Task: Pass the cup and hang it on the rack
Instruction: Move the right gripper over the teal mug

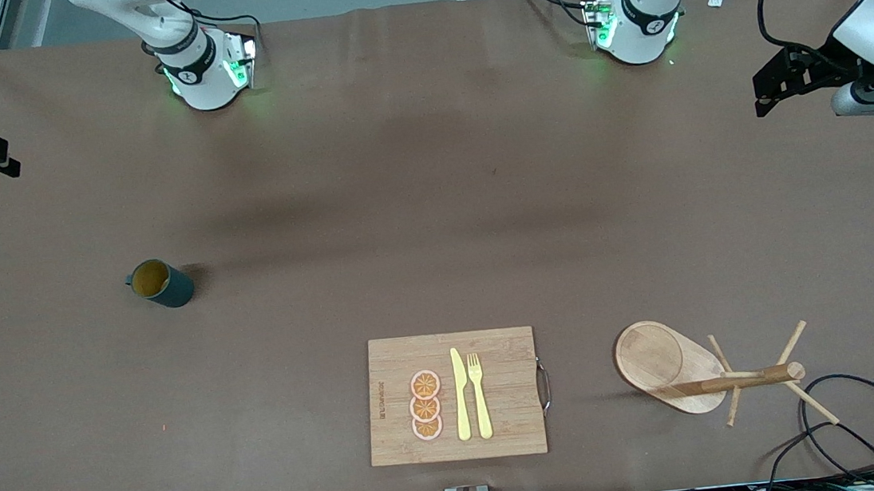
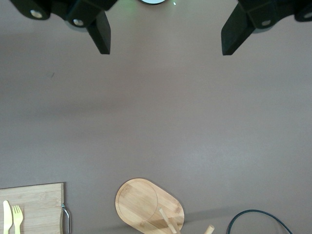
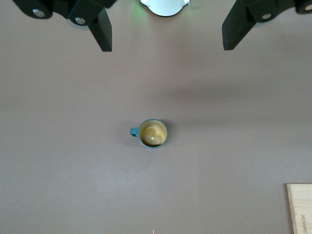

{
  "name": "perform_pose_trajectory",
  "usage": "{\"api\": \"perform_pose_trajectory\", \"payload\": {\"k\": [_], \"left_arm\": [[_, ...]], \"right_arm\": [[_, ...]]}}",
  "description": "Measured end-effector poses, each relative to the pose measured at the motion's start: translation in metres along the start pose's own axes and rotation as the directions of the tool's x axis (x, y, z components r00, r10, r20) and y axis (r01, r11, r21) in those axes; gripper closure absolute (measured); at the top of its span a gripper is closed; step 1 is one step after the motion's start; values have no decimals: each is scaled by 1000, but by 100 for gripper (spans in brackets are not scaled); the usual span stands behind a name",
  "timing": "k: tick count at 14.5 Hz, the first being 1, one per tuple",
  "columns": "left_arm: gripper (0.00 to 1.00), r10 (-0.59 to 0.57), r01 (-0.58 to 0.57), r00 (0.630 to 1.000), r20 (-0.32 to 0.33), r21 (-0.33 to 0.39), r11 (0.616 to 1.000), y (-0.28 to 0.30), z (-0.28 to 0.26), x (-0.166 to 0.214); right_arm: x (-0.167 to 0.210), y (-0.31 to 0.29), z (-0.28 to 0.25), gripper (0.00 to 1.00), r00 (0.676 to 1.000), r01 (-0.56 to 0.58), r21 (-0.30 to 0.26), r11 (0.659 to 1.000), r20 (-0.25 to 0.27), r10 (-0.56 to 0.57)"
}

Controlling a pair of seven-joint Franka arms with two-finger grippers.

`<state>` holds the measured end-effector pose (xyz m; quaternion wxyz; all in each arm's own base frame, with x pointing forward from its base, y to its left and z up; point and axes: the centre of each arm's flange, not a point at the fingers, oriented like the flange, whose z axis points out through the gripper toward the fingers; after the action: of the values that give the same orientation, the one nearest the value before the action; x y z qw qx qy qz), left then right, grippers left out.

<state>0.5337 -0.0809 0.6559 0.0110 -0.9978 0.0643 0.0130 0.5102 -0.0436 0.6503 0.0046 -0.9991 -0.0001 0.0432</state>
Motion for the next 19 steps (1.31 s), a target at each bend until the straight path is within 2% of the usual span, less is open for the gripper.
{"api": "perform_pose_trajectory", "payload": {"k": [10,14,17,19], "left_arm": [[0,0,0,1000,0,0,1000,0,0,0],[0,2,-2,1000,2,0,1000,1,1,1],[0,4,-4,1000,8,-1,1000,2,4,2],[0,4,-4,1000,14,-2,1000,1,7,4]], "right_arm": [[4,0,6,0,1000,0,0,1000,13,0],[27,1,39,0,997,-2,-1,1000,77,2],[51,9,84,0,987,-9,1,1000,163,9],[65,19,120,0,972,83,31,996,219,-88]]}}
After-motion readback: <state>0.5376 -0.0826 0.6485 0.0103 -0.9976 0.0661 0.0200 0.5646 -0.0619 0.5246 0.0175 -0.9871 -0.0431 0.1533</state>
